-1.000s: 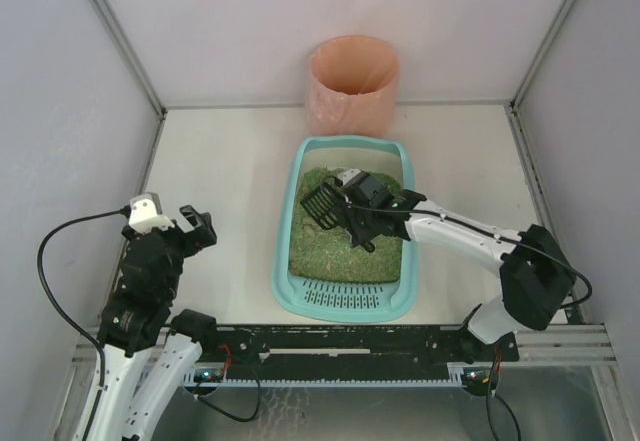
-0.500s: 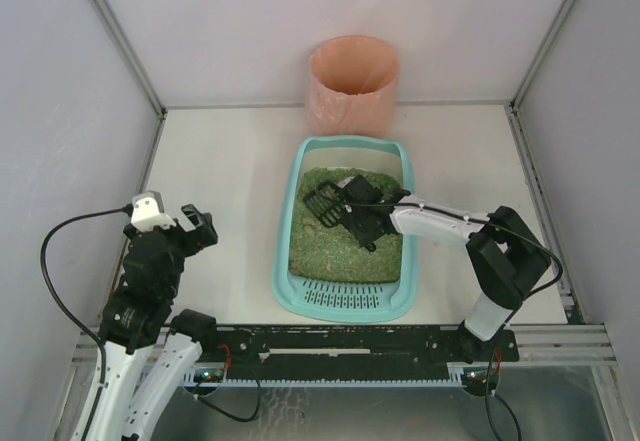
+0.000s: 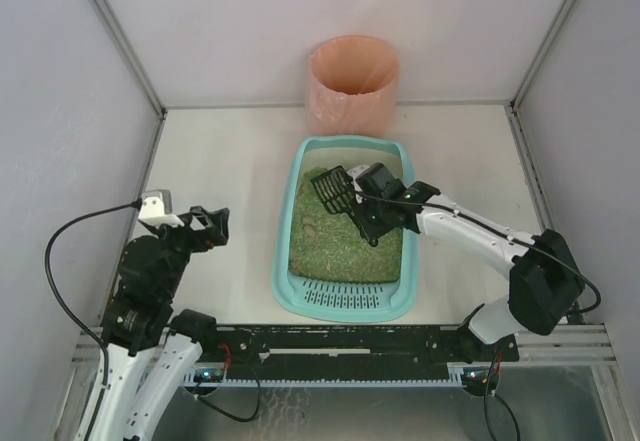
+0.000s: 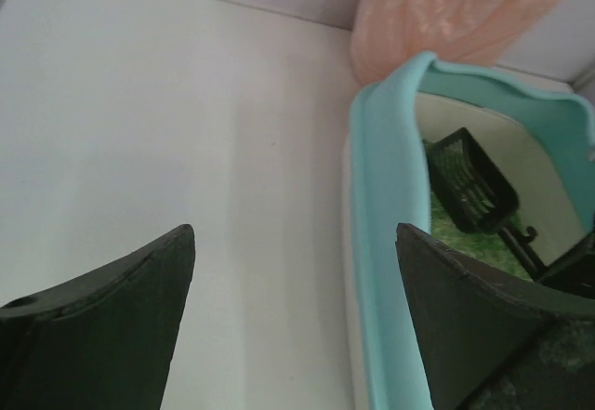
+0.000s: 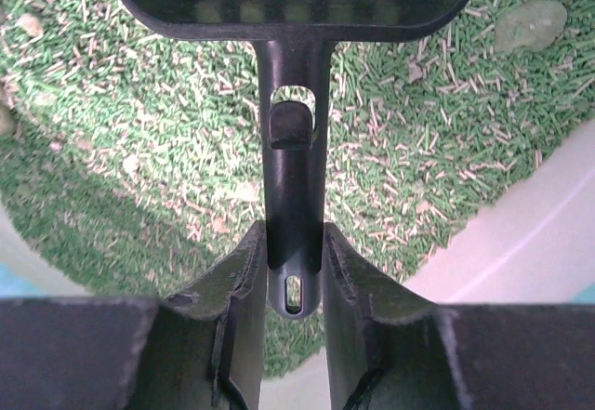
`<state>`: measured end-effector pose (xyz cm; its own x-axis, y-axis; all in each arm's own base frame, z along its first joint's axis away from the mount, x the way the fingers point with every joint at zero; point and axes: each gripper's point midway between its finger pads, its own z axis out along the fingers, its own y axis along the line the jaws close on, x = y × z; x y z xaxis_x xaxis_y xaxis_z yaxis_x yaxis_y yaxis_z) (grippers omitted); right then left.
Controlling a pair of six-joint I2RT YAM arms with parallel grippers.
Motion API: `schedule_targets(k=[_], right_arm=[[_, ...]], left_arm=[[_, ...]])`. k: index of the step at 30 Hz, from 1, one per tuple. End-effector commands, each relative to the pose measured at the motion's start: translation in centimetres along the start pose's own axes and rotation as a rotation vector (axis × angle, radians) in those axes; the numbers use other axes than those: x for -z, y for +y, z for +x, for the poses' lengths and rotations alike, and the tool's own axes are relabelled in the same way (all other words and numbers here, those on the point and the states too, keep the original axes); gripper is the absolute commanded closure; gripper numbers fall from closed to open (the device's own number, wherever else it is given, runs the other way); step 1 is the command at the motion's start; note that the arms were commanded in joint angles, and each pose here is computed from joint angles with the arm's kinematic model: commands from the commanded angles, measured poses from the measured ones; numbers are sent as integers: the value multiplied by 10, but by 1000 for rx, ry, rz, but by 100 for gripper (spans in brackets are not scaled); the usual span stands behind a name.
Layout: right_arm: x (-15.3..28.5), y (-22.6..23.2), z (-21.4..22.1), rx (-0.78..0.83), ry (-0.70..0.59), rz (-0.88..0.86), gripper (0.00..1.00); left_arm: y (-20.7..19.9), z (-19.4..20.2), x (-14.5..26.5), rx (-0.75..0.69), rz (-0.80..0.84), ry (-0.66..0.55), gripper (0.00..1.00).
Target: Clean the litter box
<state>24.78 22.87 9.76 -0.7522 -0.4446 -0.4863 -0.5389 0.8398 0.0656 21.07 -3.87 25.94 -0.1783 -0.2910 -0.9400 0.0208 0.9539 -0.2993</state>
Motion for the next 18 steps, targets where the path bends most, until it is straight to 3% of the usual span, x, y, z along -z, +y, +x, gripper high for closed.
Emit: schedule_targets(k=[1, 9, 18], right_arm=[[35, 9, -6, -2, -23, -97, 92], [58, 24, 4, -34, -24, -198, 97], [81, 24, 1, -49, -91, -229, 97]], left_arm=[[-56, -17, -11, 28, 261, -27, 10], [-140, -18, -24, -171, 484, -6, 12], [-233, 22, -23, -322, 859, 75, 15]])
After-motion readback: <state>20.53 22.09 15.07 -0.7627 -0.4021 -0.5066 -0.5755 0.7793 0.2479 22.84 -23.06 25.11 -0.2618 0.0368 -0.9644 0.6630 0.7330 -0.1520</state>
